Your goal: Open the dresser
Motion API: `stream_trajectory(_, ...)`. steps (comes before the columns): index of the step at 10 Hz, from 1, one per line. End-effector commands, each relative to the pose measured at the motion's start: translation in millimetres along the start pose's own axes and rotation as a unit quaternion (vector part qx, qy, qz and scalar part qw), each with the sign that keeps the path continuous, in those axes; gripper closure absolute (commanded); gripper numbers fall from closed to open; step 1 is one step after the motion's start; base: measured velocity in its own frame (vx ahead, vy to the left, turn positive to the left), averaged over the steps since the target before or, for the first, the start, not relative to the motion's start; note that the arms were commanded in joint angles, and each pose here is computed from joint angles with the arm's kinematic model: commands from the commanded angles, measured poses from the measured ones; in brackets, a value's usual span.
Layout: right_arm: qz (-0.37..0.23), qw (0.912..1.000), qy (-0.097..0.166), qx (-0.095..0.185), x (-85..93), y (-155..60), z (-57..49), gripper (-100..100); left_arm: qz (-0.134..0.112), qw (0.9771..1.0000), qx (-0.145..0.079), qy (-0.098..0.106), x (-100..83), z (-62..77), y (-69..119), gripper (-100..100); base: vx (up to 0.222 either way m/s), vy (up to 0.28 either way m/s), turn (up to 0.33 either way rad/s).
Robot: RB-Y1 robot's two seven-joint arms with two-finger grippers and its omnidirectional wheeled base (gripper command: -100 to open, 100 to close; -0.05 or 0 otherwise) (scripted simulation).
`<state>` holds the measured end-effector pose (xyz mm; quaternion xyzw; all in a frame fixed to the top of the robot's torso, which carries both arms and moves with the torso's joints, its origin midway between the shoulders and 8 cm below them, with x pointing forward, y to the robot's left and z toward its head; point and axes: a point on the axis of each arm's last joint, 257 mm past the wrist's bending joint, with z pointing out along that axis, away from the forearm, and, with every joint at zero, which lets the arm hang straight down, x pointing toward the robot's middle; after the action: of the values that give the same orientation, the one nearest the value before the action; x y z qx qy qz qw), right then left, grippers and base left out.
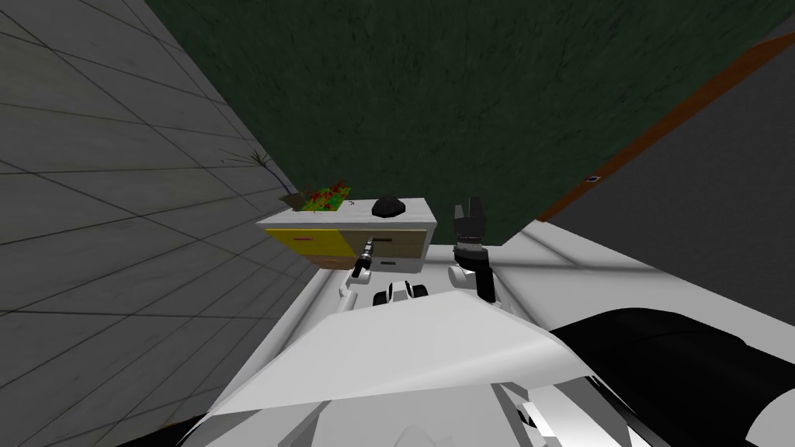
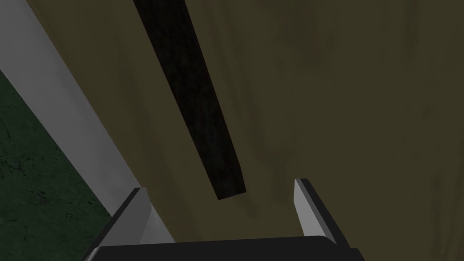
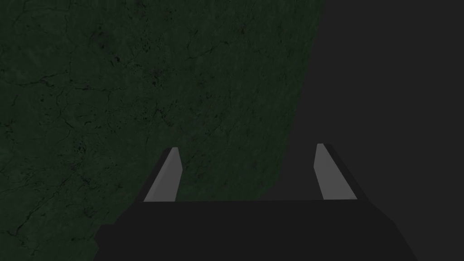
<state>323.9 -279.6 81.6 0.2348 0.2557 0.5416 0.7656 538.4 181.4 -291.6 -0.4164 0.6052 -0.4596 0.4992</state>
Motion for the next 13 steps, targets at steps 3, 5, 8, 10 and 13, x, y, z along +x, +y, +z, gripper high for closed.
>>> stream_trajectory(3,0.0,1.0,0.0,0.0,0.0,0.0,0.0,0,0.018,0.999,0.012,-0.039,-35.3,30.0,-6.6,-100,-0.056,0.036,-0.095)
stream_trajectory(5,0.0,1.0,0.0,0.0,0.0,0.0,0.0,0,0.016,0.999,-0.008,-0.041,-38.1,32.8,10.9,-100,-0.04,0.037,-0.051)
stream_trajectory(8,0.0,1.0,0.0,0.0,0.0,0.0,0.0,0,0.018,0.9981,-0.008,-0.059,-53.1,47.1,10.7,-100,-0.053,0.028,-0.083)
stream_trajectory(10,0.0,1.0,0.0,0.0,0.0,0.0,0.0,0,0.022,0.997,0.005,-0.074,-63.7,56.9,-1.4,-100,-0.027,0.022,-0.078)
stream_trajectory(13,0.0,1.0,0.0,0.0,0.0,0.0,0.0,0,0.019,0.9961,0.001,-0.087,-71.5,70.6,-1.4,-100,-0.055,0.035,-0.089)
